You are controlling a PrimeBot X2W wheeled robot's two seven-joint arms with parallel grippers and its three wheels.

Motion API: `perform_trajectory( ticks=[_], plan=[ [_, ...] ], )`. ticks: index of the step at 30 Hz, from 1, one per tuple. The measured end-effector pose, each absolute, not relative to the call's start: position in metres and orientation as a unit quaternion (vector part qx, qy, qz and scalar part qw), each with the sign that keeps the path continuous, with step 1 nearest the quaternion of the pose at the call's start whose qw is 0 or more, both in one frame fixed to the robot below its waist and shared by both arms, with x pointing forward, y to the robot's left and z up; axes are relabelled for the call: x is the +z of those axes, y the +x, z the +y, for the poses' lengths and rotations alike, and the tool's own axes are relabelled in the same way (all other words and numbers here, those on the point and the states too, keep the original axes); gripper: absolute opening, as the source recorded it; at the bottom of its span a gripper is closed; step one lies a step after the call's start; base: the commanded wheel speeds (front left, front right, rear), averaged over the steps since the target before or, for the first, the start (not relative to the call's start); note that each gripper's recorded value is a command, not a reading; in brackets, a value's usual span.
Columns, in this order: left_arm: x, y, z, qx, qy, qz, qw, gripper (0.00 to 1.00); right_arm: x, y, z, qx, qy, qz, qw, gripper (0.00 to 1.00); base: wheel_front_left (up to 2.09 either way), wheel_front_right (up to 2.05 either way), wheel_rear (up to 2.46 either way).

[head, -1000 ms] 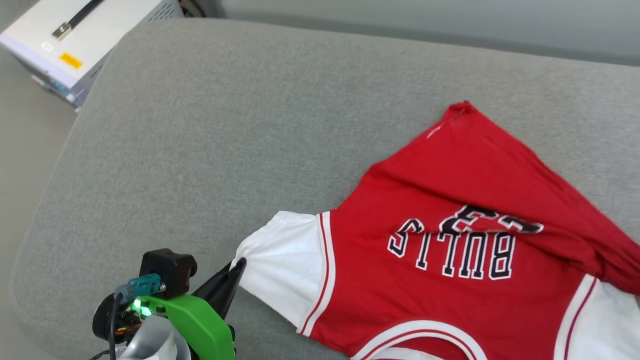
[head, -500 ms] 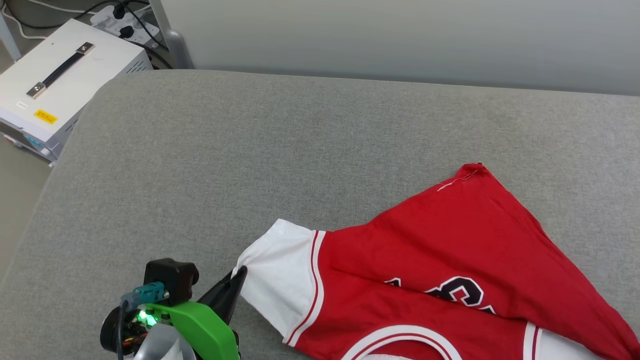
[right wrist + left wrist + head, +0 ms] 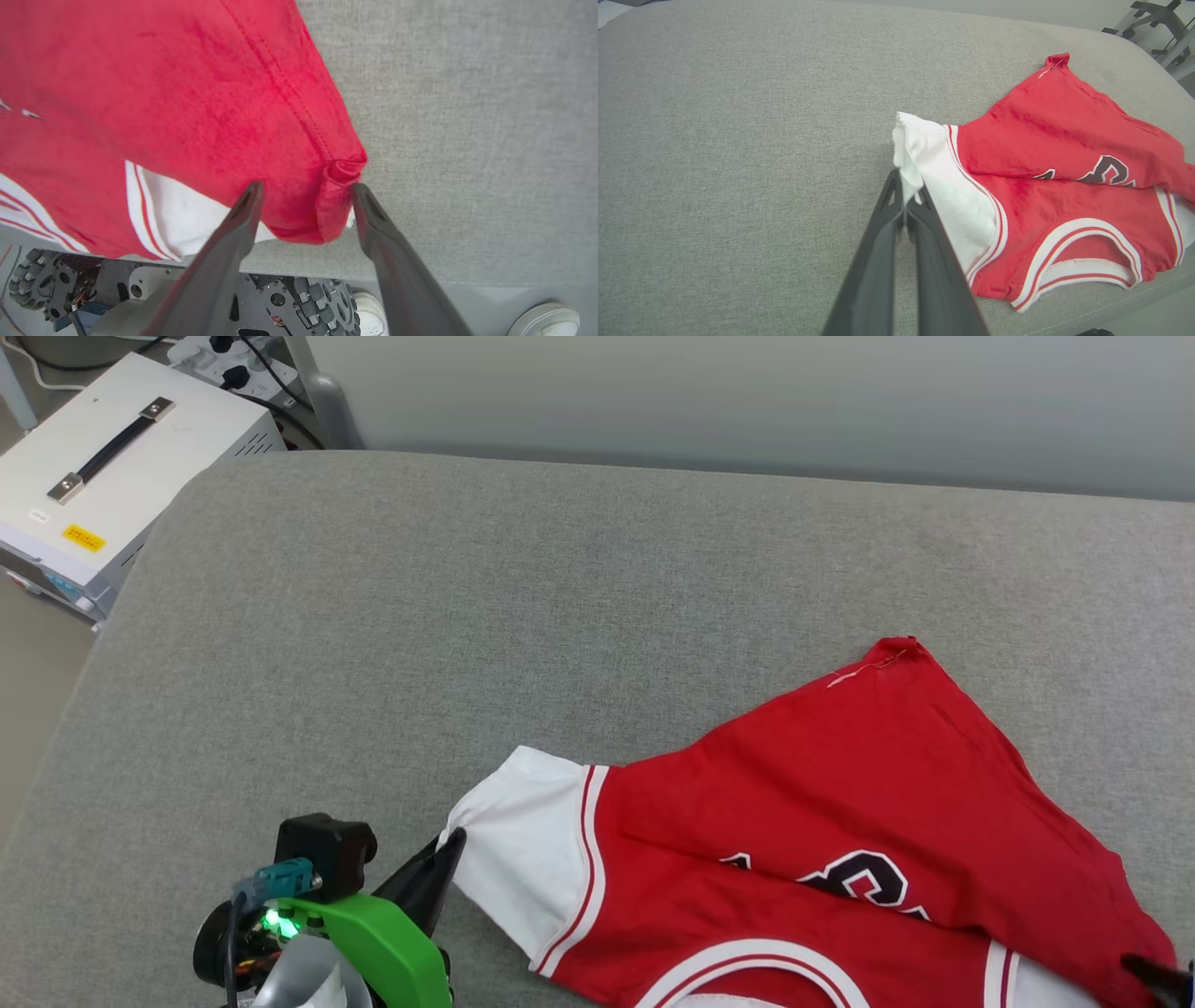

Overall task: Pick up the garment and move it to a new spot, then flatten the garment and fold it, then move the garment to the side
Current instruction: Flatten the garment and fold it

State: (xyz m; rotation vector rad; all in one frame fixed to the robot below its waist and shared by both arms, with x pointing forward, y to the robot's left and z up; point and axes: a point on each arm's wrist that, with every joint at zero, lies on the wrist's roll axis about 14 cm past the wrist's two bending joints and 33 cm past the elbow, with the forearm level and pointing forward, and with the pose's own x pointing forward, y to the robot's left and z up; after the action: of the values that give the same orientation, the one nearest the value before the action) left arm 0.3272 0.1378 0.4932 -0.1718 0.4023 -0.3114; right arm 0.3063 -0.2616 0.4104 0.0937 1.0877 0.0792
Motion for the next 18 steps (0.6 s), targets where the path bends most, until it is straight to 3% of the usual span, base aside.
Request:
perform_trajectory(
  ticks=[9,18],
  plan=[
    [0.499,0.337,0.137,-0.158,-0.080,0.187,0.966,0.00,0.486,0.390,-0.217,0.128,0.006,0.402,0.907,1.00,0.00,0.00,0.00],
    [0.495,0.352,0.132,-0.163,-0.088,0.188,0.965,0.00,0.488,0.465,-0.165,0.194,-0.043,0.391,0.899,1.00,0.00,0.00,0.00]
  ],
)
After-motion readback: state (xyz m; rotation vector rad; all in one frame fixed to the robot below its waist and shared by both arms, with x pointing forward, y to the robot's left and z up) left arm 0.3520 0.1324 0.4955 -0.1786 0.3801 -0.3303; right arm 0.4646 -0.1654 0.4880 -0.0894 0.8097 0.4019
